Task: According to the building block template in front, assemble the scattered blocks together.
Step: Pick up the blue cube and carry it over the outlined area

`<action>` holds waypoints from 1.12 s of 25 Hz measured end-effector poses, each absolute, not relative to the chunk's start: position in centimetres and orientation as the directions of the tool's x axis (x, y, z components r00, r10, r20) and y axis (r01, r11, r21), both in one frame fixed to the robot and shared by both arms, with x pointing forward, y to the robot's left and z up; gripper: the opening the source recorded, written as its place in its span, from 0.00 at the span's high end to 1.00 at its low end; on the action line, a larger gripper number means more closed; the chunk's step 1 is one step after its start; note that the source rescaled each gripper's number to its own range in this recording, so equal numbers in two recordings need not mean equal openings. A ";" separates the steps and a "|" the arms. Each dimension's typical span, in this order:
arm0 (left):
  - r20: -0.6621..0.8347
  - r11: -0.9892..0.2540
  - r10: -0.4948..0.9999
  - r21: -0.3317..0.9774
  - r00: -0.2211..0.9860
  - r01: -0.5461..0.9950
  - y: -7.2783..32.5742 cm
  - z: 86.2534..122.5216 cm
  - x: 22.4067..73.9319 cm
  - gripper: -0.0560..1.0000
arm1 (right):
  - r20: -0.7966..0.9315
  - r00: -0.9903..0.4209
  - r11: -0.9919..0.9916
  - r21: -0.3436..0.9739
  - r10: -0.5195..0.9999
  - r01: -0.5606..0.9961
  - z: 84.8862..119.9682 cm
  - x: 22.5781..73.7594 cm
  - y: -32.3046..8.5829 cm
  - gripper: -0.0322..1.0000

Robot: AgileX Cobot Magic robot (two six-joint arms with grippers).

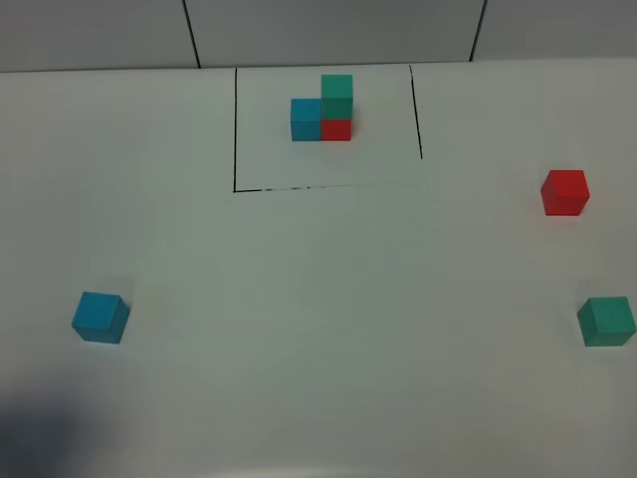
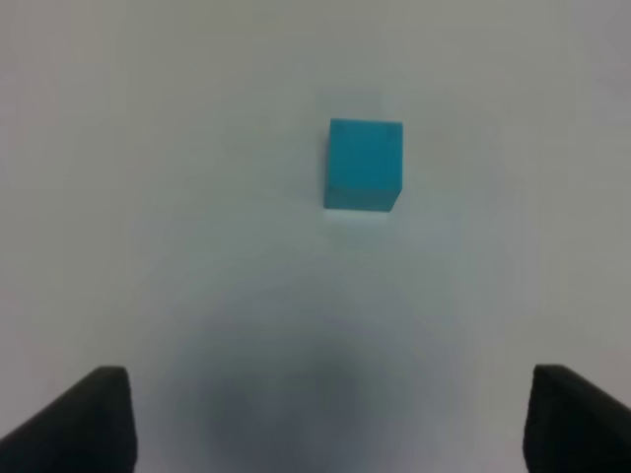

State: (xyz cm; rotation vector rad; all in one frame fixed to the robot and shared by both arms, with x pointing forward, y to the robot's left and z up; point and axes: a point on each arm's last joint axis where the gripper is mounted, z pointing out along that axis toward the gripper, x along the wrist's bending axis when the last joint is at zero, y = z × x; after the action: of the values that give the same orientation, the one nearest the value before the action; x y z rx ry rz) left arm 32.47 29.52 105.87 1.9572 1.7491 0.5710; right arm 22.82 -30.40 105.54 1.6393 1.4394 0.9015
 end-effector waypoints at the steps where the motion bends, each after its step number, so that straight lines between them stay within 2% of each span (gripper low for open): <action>1: 0.004 -0.094 0.994 0.546 0.110 0.832 29.5 105.9 33.6 0.23 | 0.025 0.114 -0.075 0.887 0.993 0.455 105.5 22.8 -30.4 0.28; 7: -0.014 -0.097 0.994 0.347 0.108 0.933 29.3 105.0 40.3 0.23 | 0.025 0.114 -0.075 0.887 0.993 0.455 105.5 22.8 -30.4 0.28; 13: -0.035 -0.133 0.989 0.172 0.141 0.976 28.1 102.1 45.9 0.23 | 0.025 0.114 -0.075 0.887 0.993 0.455 105.5 22.8 -30.4 0.28; 16: -0.039 -0.167 0.984 0.145 0.174 0.975 26.8 100.3 47.4 0.23 | 0.025 0.114 -0.075 0.887 0.993 0.455 105.5 22.8 -30.4 0.28; 19: -0.031 -0.145 0.988 0.124 0.150 0.982 25.9 98.7 48.6 0.23 | 0.025 0.114 -0.075 0.887 0.993 0.455 105.5 22.8 -30.4 0.28; 28: 0.016 -0.158 0.987 0.026 0.158 0.987 26.0 94.2 50.5 0.23 | 0.025 0.114 -0.075 0.887 0.993 0.455 105.5 22.8 -30.4 0.28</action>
State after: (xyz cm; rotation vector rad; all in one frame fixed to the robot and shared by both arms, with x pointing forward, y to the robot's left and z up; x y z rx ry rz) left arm 50.51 25.96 94.17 2.3831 2.0320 0.0458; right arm 22.82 -30.39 105.54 1.6396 1.4398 0.9027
